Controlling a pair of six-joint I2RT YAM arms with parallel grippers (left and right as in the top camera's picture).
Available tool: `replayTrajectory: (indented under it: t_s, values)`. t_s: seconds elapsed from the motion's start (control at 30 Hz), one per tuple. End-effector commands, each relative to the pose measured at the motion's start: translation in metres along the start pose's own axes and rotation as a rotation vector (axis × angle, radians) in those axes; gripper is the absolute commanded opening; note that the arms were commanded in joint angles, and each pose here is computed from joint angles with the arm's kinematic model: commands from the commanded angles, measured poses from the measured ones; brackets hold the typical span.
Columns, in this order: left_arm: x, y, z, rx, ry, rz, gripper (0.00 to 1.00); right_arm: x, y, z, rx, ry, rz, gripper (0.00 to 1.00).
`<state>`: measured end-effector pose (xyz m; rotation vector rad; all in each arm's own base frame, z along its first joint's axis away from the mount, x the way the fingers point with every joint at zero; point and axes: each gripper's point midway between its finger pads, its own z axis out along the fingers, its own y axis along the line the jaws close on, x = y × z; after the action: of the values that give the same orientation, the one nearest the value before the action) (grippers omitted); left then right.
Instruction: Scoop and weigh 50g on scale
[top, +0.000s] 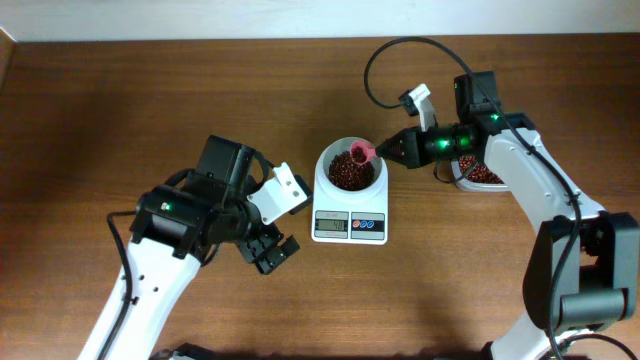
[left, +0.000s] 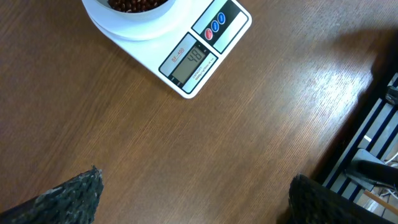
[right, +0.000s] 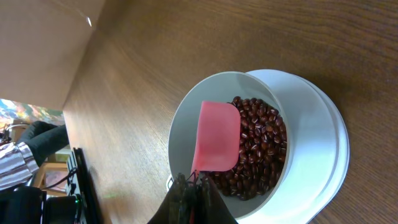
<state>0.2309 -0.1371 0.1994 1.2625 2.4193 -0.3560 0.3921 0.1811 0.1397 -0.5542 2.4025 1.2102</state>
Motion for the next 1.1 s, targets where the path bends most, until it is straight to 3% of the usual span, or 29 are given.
replayTrajectory:
  t_s: [0.0, 0.5, 0.57, 0.6, 0.67, 1.07]
  values:
    - [0.000, -0.001, -0.001, 0.005, -0.010, 0.015, 0.99, -0.004, 0.011, -0.003, -0.014, -0.014, -0.018, 0.04]
    - [0.000, -0.001, -0.001, 0.005, -0.010, 0.015, 0.99, -0.005, 0.013, -0.003, -0.022, -0.014, -0.017, 0.04]
    - [0.000, -0.001, -0.001, 0.005, -0.010, 0.015, 0.99, -0.009, 0.046, -0.008, -0.219, -0.051, -0.122, 0.04]
    - [0.000, -0.001, -0.001, 0.005, -0.010, 0.015, 0.99, -0.009, 0.041, -0.007, -0.186, -0.050, -0.160, 0.04]
    - [0.000, -0.001, -0.001, 0.005, -0.010, 0.015, 0.99, -0.002, 0.000, -0.004, 0.050, -0.003, -0.009, 0.04]
    - [0.000, -0.001, -0.001, 0.005, -0.010, 0.015, 0.99, -0.005, 0.007, -0.004, 0.010, -0.014, -0.008, 0.04]
